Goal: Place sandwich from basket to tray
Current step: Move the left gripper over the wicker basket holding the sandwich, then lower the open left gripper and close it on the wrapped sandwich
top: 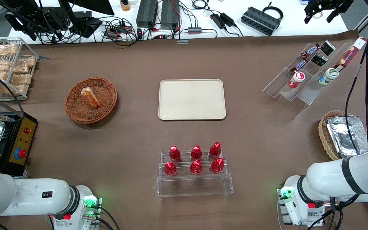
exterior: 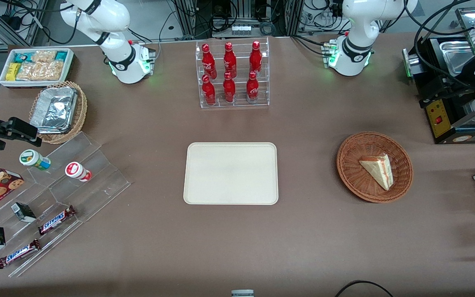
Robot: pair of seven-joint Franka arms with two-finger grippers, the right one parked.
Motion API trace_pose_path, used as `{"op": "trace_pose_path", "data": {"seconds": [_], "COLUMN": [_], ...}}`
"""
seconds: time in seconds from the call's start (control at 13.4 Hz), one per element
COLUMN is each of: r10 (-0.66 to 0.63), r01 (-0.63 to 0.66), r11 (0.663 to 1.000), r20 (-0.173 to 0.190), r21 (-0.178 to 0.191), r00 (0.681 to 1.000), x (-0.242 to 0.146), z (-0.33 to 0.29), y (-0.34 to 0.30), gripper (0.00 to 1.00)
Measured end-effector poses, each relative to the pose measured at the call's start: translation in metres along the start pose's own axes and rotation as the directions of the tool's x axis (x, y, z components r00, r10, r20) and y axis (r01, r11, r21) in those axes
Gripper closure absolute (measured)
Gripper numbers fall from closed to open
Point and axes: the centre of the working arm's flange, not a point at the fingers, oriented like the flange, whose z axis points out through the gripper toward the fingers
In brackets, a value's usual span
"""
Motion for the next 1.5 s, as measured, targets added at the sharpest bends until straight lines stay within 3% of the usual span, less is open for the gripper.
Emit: {"op": "trace_pose_path", "data": {"seconds": [0.37, 0.6, 1.05, 1.27, 1.5], "r10": [-0.003, -0.145, -0.403, -0.502, -0.621], "r01": [0.003, 0.142, 0.395, 0.498, 0.62], "r11": [1.0, 0.988, 0.912, 0.862, 0.781], "r20": [0.003, 0.047, 0.061, 0.029, -0.009], "r21": [0.018, 0.064, 0.11, 0.096, 0.074], "r00": [1.0, 0.988, 0.913, 0.864, 0.784], "x": [0.002, 0.02, 0.071, 0.083, 0.08], "z": [0.002, 0.032, 0.123, 0.185, 0.241], "y": [-0.002, -0.007, -0.023, -0.04, -0.042], "gripper": [0.0, 0.0, 0.0, 0.0, 0.0]}}
